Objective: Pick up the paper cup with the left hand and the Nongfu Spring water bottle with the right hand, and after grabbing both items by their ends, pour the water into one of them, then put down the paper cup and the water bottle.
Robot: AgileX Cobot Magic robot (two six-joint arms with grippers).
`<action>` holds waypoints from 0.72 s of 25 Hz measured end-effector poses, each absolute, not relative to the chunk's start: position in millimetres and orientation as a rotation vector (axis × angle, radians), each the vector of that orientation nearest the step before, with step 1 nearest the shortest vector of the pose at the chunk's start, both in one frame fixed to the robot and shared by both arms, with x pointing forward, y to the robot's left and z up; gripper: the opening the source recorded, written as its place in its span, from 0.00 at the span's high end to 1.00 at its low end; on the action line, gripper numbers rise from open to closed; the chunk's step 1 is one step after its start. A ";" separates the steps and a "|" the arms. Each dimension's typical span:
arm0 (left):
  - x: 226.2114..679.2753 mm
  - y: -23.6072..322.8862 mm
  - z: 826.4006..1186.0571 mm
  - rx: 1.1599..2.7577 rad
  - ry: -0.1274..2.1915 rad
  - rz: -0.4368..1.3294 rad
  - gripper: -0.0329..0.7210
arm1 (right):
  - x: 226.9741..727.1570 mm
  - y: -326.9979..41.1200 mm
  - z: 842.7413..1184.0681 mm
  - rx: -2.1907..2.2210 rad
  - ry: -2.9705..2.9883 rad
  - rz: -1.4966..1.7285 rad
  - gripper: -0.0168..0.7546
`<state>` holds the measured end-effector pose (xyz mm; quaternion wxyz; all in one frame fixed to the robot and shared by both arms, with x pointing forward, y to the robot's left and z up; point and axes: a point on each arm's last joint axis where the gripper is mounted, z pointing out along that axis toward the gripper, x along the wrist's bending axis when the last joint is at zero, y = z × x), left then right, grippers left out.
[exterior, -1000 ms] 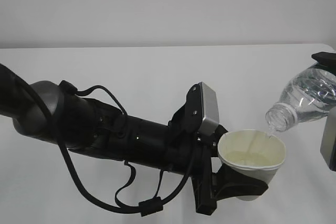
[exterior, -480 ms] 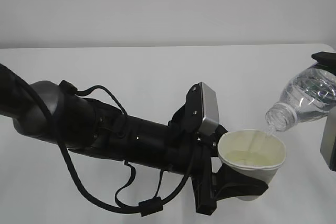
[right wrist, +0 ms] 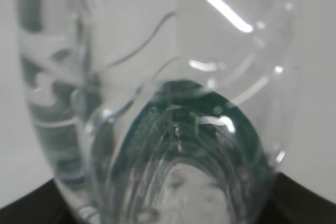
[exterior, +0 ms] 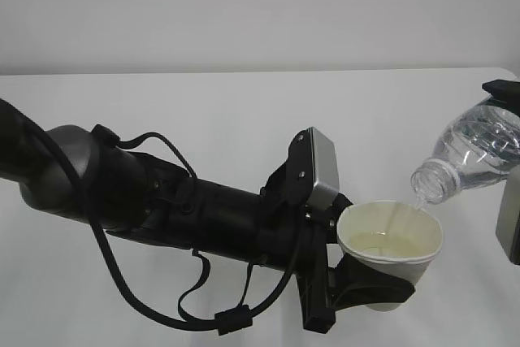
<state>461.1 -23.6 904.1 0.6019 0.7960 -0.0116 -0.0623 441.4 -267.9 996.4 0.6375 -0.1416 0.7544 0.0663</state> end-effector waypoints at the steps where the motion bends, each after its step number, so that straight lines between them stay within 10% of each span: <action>1: 461.1 -23.6 904.1 1.844 -0.027 -0.144 0.39 | 441.4 -267.9 996.4 -0.324 1.722 0.151 0.37; 18: 461.1 -23.6 904.1 1.844 -0.026 -0.145 0.39 | 441.4 -267.9 996.6 -0.329 1.719 0.147 0.37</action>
